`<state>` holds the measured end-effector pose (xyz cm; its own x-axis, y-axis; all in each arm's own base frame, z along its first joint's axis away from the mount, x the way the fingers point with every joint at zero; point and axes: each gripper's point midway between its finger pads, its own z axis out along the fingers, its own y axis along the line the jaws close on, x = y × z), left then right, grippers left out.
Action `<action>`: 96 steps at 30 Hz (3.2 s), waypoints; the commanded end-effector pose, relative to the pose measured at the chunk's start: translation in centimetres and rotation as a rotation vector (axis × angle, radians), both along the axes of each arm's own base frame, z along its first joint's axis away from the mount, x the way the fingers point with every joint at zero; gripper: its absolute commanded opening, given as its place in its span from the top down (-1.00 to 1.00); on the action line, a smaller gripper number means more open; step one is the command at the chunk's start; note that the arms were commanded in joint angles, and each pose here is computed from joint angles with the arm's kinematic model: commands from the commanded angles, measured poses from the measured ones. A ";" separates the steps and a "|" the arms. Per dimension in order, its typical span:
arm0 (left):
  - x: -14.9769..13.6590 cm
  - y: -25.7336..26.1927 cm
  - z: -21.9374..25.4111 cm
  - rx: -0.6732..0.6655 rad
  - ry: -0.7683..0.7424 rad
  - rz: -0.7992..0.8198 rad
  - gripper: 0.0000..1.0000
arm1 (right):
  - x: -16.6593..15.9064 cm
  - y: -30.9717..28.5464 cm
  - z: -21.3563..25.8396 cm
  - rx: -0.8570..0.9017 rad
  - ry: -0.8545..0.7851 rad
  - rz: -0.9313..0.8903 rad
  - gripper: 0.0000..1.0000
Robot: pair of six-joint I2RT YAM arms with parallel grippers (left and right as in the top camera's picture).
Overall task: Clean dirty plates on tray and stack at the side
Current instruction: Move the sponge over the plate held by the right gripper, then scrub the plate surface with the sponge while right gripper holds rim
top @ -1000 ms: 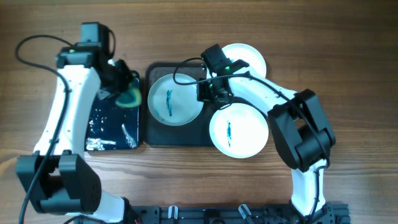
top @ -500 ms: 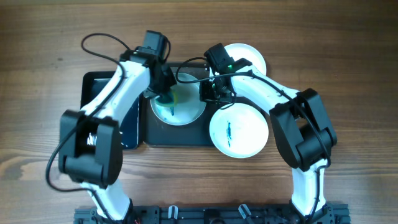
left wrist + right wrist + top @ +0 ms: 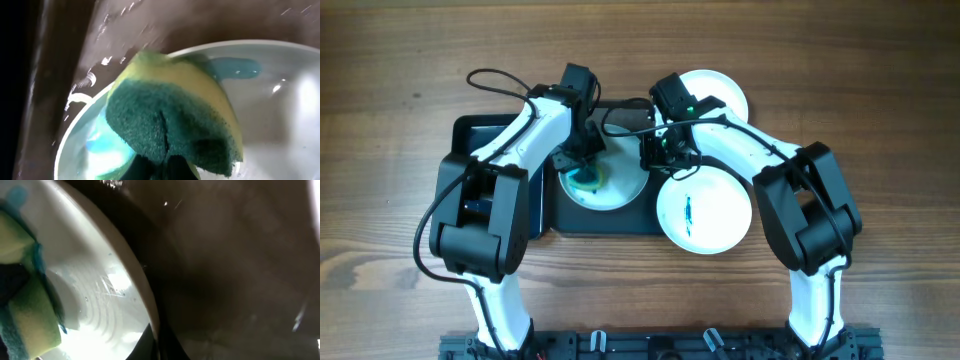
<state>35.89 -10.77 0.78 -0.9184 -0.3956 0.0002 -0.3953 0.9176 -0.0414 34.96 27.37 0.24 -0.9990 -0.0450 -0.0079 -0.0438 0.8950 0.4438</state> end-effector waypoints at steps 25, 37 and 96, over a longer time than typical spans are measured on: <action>-3.0 -7.8 -1.3 -0.145 0.045 -0.279 0.92 | -3.1 1.8 -0.7 0.150 0.091 0.126 0.91; -0.2 0.3 0.0 0.409 -0.131 -0.057 0.92 | -3.2 1.8 -0.8 0.149 0.088 0.132 0.91; -1.0 4.4 -0.7 0.065 0.095 0.137 0.92 | -2.7 1.7 -0.9 0.135 0.072 0.116 0.91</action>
<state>36.25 -9.65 0.91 -0.8857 -0.4575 0.0794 -0.4640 0.8781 -0.1169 33.19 28.91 0.24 -0.9902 -0.1385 0.0174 -0.1056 0.8249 0.5553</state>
